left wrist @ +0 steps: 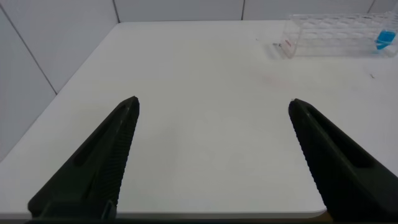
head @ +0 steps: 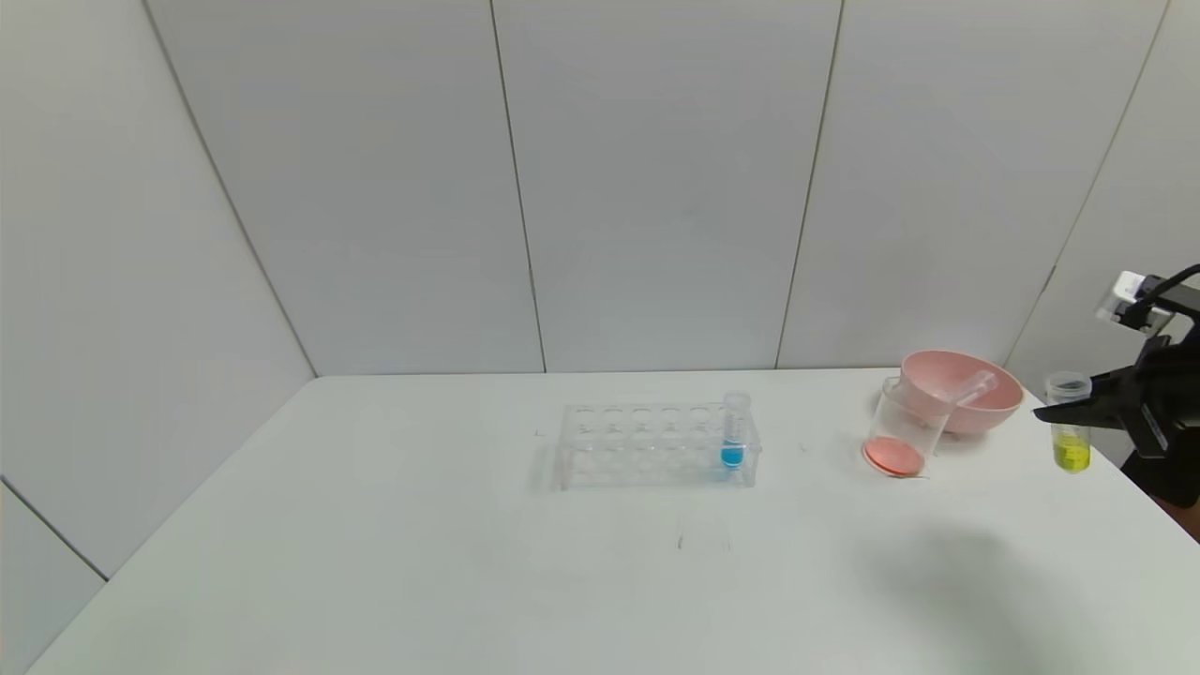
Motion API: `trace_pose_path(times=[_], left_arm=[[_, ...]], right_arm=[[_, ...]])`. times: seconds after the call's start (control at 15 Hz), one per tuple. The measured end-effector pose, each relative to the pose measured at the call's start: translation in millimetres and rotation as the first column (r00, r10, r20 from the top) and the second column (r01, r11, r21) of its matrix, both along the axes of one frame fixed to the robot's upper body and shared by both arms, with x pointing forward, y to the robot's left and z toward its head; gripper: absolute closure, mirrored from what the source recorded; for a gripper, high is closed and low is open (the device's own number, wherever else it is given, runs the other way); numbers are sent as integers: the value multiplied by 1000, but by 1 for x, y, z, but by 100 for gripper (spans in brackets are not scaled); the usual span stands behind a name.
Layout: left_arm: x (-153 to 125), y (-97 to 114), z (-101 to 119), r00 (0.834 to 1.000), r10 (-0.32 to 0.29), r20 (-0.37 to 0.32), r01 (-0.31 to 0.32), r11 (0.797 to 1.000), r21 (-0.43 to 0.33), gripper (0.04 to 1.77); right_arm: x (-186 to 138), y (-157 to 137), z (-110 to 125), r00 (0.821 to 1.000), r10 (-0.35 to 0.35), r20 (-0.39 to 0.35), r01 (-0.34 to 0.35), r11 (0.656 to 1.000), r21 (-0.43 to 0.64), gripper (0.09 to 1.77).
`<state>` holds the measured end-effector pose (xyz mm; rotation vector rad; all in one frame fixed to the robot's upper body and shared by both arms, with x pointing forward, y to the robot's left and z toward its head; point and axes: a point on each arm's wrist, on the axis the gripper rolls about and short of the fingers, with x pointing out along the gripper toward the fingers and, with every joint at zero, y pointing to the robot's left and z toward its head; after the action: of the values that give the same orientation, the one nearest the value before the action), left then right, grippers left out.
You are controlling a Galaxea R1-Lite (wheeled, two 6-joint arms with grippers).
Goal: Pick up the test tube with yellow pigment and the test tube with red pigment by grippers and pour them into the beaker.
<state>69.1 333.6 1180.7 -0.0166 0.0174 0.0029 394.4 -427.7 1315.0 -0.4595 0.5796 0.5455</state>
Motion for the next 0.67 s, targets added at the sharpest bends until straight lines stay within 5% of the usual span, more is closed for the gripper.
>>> trace_pose_path(times=[0.33,0.67], left_arm=[[0,0,0,1000,0,0,0,1000,0,9],[0,0,0,1000,0,0,0,1000,0,9]], right_arm=[[52,0,7,999,9,-44,-15,991,-135,135],[86,7,6,989,69,-135,-101,963,-249,135]])
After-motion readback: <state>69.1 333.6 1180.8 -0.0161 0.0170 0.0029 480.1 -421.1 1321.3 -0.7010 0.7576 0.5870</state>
